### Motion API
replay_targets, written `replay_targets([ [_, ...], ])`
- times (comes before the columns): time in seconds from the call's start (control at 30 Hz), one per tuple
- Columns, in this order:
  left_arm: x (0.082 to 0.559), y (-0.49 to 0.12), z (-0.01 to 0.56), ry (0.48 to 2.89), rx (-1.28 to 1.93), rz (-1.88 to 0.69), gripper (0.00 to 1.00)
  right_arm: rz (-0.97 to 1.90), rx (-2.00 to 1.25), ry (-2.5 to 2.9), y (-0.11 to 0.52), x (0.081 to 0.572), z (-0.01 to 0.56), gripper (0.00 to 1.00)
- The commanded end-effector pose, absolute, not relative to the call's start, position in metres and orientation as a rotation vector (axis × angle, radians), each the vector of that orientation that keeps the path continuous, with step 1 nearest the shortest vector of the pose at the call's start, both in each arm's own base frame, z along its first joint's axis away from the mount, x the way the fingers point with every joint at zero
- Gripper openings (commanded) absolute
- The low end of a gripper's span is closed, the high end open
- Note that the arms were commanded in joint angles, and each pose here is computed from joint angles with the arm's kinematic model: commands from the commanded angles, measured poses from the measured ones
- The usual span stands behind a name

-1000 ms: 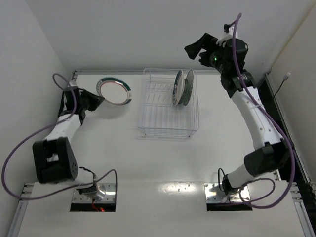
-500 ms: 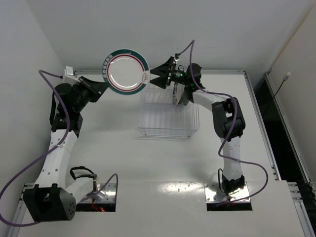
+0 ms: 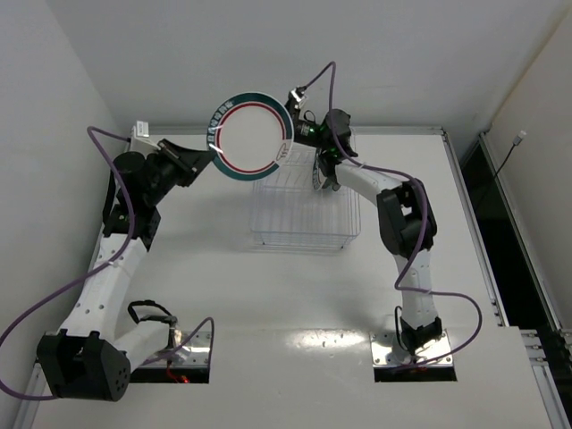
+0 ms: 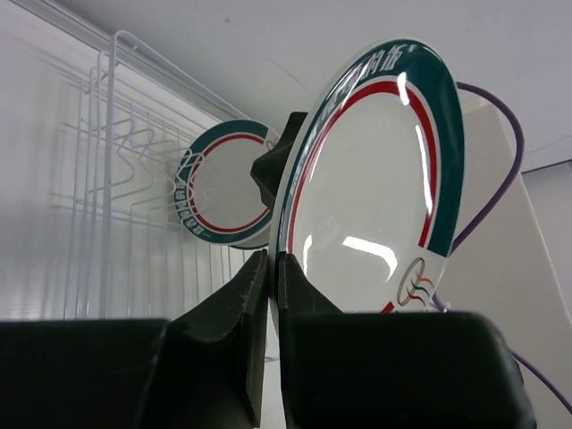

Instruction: Load the plates into the dish rack

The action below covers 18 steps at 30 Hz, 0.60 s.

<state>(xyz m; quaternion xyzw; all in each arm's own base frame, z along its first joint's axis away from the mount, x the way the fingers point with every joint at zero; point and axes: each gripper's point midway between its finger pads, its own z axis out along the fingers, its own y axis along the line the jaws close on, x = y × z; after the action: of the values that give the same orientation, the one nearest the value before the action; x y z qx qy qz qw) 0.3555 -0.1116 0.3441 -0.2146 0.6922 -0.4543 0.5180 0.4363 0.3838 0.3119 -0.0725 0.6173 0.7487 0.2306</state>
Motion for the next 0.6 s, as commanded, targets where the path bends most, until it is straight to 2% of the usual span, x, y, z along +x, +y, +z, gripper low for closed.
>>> replay_targets([
  [0.0, 0.354, -0.100, 0.372, 1.572, -0.506, -1.059, 0.00, 2.020, -0.248, 1.558, 0.364, 0.429, 0.349, 0.77],
  [0.27, 0.352, -0.090, 0.382, 1.543, -0.510, -1.018, 0.00, 1.917, -0.106, 1.574, 0.305, 0.447, 0.332, 0.77],
  [0.57, 0.351, -0.089, 0.385, 1.543, -0.501, -1.011, 0.00, 1.922, -0.148, 1.572, 0.306, 0.448, 0.335, 0.77],
])
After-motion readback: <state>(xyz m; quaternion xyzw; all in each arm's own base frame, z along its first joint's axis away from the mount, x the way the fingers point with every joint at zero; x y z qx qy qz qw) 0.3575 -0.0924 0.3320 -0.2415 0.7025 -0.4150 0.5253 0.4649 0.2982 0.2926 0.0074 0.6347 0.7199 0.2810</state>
